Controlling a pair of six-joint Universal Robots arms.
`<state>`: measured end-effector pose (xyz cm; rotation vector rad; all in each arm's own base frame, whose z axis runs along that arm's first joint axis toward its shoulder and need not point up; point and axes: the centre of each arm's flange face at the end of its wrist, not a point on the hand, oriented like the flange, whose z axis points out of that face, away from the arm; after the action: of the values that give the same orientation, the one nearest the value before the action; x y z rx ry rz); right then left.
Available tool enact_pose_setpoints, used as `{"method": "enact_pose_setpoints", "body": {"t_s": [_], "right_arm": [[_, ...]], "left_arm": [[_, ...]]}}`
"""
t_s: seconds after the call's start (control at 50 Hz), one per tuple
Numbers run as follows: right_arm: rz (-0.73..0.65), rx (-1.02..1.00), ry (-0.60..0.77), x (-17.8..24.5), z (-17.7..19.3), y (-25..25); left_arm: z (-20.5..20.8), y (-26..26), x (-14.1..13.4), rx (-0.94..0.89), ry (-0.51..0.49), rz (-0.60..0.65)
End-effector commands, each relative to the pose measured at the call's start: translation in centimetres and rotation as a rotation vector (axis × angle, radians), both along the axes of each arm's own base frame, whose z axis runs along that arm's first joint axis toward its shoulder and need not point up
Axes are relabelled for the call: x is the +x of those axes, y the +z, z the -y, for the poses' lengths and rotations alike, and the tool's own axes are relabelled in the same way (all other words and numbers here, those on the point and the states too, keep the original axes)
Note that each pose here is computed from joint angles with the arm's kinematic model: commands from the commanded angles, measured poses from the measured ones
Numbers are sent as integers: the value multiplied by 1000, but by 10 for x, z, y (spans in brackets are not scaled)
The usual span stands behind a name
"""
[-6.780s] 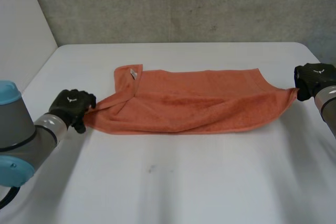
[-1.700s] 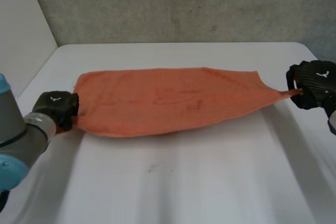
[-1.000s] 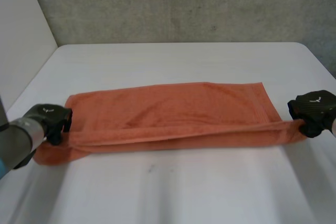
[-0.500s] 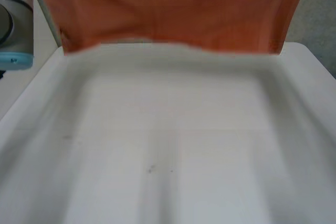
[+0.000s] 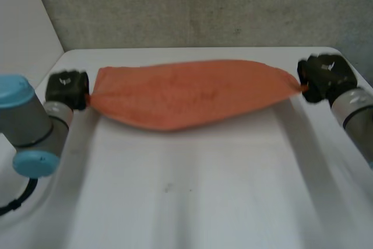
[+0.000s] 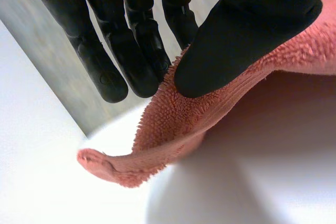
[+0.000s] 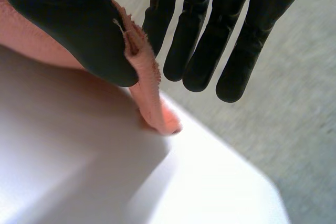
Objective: Fold the laundry
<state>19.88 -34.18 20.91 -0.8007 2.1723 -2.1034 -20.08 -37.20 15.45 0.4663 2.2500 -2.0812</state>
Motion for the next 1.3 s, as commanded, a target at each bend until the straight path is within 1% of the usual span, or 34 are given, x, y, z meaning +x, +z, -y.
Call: {"method": "enact_pose_setpoints", "body": {"t_s": [0.02, 0.12, 0.22, 0.26, 0.3, 0.32, 0.36, 0.42, 0.46, 0.58, 0.62, 0.78, 0.9, 1.0, 1.16, 1.3], "right_arm": [[-55, 69, -6, -4, -12, -17], [-51, 45, -10, -6, -18, 1], [-57, 67, -35, -14, -17, 1], [-59, 76, -51, -19, -15, 0], [-54, 97, -73, -27, -15, -5], [-54, 97, -73, -27, -15, -5], [-57, 112, -69, -28, -17, -10], [-62, 113, -67, -27, -18, -12], [-63, 116, -70, -28, -16, -13], [-50, 120, -90, -36, -11, -16], [-50, 123, -104, -40, -8, -19], [-54, 142, -110, -43, -5, -26], [-57, 138, -113, -44, -4, -25], [-60, 148, -118, -47, -3, -29], [-62, 157, -114, -46, -3, -33], [-62, 157, -114, -46, -3, -33]], "left_arm": [[-24, -26, 5, 111, -11, 93], [-35, -5, 7, 68, -17, 136], [-47, 4, 9, 51, -27, 177], [-51, 5, 8, 50, -42, 194], [-59, 4, 6, 60, -96, 232], [-59, 4, 6, 60, -97, 232], [-66, 4, 4, 70, -149, 258], [-69, 4, 4, 79, -167, 261], [-72, 11, 11, 83, -173, 255], [-73, 10, 24, 125, -177, 243], [-71, 8, 33, 148, -173, 232], [-62, 1, 51, 183, -188, 203], [-57, -9, 54, 210, -203, 213], [-53, -23, 60, 244, -204, 260], [-50, -38, 59, 282, -215, 259], [-45, -40, 60, 278, -214, 259]]}}
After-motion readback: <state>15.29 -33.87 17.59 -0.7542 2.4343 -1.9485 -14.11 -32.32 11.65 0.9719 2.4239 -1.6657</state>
